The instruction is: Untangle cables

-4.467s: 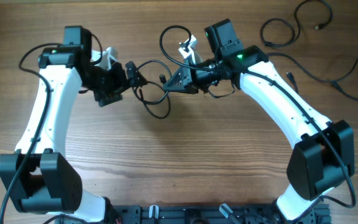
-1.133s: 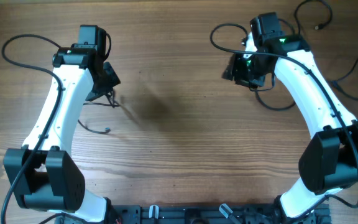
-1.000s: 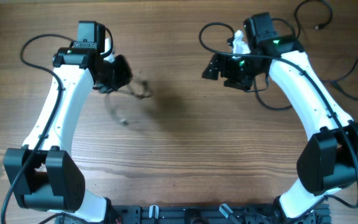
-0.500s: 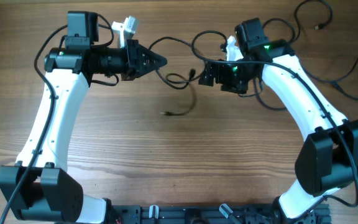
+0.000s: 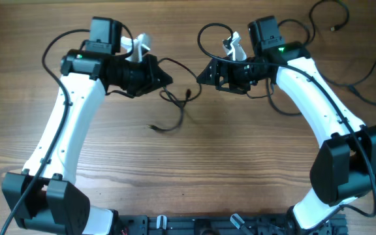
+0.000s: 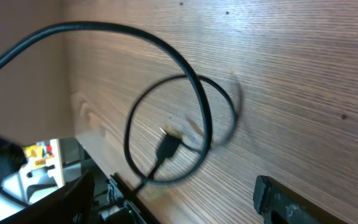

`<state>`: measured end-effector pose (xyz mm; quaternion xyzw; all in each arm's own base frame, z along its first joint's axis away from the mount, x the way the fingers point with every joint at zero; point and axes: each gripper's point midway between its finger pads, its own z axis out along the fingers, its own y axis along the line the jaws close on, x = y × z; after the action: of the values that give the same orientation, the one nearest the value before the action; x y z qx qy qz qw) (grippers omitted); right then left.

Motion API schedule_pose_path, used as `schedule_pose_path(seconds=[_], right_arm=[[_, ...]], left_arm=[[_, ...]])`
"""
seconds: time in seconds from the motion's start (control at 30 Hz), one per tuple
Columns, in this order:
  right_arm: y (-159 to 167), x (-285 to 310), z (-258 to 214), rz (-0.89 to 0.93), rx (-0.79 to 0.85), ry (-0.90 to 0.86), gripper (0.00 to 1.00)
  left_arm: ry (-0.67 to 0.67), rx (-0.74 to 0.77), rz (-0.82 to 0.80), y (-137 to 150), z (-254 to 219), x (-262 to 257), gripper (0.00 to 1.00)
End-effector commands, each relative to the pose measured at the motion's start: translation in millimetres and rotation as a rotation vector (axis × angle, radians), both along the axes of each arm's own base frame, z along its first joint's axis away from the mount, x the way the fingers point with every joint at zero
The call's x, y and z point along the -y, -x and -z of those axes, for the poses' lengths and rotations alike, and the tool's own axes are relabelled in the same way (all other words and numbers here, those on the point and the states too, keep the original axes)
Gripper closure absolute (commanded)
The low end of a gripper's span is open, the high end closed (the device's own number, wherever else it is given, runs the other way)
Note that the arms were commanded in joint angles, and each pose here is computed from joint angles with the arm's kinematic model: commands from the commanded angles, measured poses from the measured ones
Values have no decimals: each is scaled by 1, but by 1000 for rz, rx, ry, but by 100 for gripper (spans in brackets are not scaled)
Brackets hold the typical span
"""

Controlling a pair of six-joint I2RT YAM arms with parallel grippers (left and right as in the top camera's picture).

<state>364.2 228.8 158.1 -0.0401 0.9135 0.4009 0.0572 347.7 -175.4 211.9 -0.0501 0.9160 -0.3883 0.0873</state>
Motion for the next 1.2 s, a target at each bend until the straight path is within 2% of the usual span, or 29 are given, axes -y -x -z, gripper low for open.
schedule_pose_path(seconds=[0.0, 0.07, 0.13, 0.17, 0.2, 0.27, 0.3, 0.33, 0.4, 0.6, 0.73, 0.8, 0.9, 0.97, 1.1, 1.13, 1.17], right_arm=[[4, 6, 31, 31, -9, 201, 16], [6, 29, 51, 116, -26, 412, 18], [11, 39, 60, 133, -42, 496, 20], [12, 47, 64, 145, -46, 540, 23], [11, 59, 66, 176, -46, 602, 25], [11, 107, 70, 326, -64, 827, 26], [12, 121, 70, 343, -65, 879, 26], [12, 142, 69, 372, -72, 948, 26], [11, 168, 67, 447, -100, 991, 26], [4, 190, 70, 519, -163, 906, 26], [-1, 190, 70, 530, -147, 895, 27], [-5, 176, 71, 503, -149, 819, 27], [-21, 105, 58, 222, -33, 458, 26], [-15, 45, 31, -30, 91, 169, 21], [17, -11, 25, -220, 128, 105, 21], [32, -33, 24, -269, 123, 95, 22], [39, -45, 25, -272, 109, 103, 29]], left_arm=[[96, 48, 80, 10, -26, 23, 96], [188, 39, 122, 16, -38, 32, 96], [288, 37, 167, 22, -54, 38, 96], [329, 42, 181, 23, -60, 39, 96], [329, 46, 176, 21, -61, 38, 96], [223, 54, 73, 4, -44, 12, 96], [129, 24, -22, -5, -29, -9, 96], [-25, -55, -189, -12, -4, -49, 96], [-157, -127, -325, -9, 15, -97, 96], [-235, -201, -473, -1, 26, -154, 96], [-292, -224, -487, 5, 31, -162, 96], [-295, -243, -484, 9, 33, -161, 96], [-296, -252, -482, 11, 33, -161, 96], [-295, -243, -485, 9, 33, -161, 96], [-294, -236, -489, 7, 32, -162, 96], [-294, -235, -490, 7, 32, -162, 96], [-293, -234, -490, 7, 32, -162, 96]])
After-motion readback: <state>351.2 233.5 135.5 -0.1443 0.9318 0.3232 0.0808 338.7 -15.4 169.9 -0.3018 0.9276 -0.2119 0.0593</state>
